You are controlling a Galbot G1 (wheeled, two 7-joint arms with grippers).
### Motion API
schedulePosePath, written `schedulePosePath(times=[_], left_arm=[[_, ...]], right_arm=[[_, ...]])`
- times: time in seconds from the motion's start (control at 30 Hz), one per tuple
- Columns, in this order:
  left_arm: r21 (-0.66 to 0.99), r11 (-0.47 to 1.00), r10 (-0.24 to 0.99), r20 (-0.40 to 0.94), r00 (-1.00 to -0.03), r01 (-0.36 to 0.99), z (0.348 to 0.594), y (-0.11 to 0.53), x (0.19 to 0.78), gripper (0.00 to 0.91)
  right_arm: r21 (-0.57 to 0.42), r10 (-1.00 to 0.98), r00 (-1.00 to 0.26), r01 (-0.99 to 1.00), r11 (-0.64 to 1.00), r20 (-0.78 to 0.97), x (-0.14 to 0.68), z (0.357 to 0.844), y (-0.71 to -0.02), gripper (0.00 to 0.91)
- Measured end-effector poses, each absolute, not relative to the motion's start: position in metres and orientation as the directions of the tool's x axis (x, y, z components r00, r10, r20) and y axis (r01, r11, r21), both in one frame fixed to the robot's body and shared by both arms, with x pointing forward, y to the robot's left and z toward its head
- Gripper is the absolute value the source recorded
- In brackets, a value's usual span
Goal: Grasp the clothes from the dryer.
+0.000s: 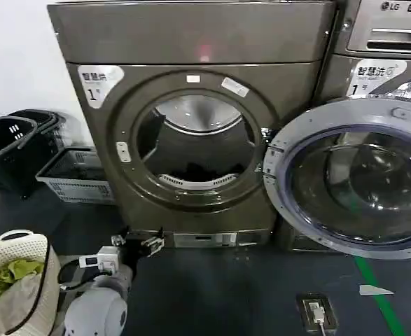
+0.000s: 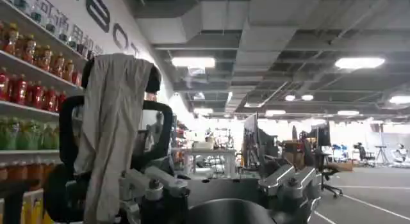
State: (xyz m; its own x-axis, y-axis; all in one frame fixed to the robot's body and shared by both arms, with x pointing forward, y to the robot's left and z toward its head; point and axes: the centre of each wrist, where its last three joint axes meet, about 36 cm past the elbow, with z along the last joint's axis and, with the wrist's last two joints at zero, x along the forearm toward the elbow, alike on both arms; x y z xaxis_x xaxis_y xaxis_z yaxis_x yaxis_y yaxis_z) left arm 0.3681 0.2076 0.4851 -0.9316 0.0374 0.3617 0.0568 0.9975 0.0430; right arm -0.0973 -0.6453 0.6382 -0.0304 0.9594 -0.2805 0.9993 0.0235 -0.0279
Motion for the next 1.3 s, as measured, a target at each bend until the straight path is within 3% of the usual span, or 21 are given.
schedulePosePath(times=[0.7,1.3], left_arm=[[0.042,0.997,0.037,0.374,-0.927,0.057,0.480,0.210,0.371,0.907],[0.040,0.997,0.047,0.362,-0.931,0.066,0.484,0.208,0.372,0.907]], right_arm=[[-0.029,0.958,-0.010,1.000,0.001,-0.288,-0.104,0.641,-0.647,0.907],[0.046,0.944,0.056,0.998,-0.043,-0.326,-0.120,0.644,-0.646,0.907]])
